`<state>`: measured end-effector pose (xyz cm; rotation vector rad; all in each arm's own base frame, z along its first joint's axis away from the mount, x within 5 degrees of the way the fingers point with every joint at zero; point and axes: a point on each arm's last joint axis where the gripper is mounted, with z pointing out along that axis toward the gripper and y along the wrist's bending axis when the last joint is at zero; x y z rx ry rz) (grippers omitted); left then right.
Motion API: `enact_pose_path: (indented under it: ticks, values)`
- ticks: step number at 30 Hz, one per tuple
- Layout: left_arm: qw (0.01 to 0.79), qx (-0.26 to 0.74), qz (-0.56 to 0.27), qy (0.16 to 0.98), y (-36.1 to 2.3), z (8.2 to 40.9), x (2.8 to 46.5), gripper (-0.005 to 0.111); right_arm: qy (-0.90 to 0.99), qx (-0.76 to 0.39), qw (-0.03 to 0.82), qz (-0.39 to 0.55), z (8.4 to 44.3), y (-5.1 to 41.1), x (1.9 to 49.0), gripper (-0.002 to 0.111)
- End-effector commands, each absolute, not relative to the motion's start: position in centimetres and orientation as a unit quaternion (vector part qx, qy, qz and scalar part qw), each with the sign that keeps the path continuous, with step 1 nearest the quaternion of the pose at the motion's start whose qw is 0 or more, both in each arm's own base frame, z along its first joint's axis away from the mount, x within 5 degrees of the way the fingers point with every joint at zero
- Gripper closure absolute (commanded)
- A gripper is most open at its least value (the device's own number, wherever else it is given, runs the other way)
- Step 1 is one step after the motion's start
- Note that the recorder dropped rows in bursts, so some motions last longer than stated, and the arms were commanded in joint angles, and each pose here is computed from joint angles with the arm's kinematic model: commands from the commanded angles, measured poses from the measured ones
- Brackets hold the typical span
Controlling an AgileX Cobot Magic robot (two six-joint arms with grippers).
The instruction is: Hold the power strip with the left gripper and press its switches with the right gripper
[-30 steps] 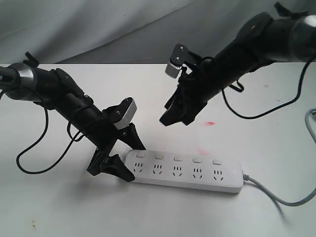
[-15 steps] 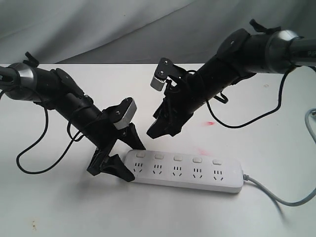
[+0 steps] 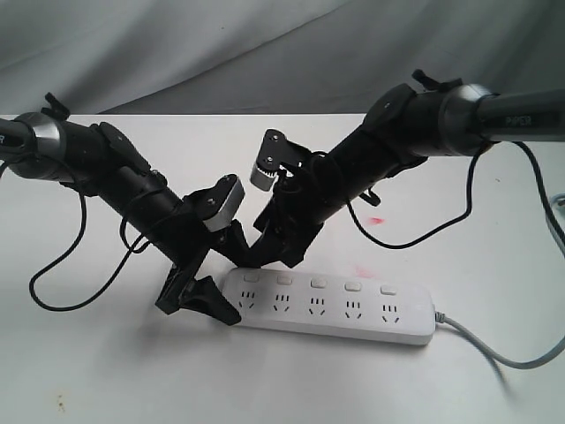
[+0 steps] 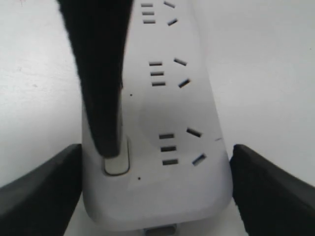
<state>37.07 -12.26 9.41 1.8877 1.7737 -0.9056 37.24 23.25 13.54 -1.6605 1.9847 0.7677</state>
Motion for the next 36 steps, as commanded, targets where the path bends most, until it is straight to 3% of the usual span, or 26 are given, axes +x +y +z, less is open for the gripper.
enact_pose_path:
  ticks: [1, 36]
  values:
    - [0.194, 0.674, -0.326, 0.634, -12.5, 9.3, 36.9, 0.107, 0.711, -0.604, 0.229, 0.276, 13.3, 23.8, 37.3, 0.049]
    - [0.194, 0.674, -0.326, 0.634, -12.5, 9.3, 36.9, 0.107, 0.716, -0.614, 0.230, 0.240, 11.7, 24.4, 37.4, 0.049]
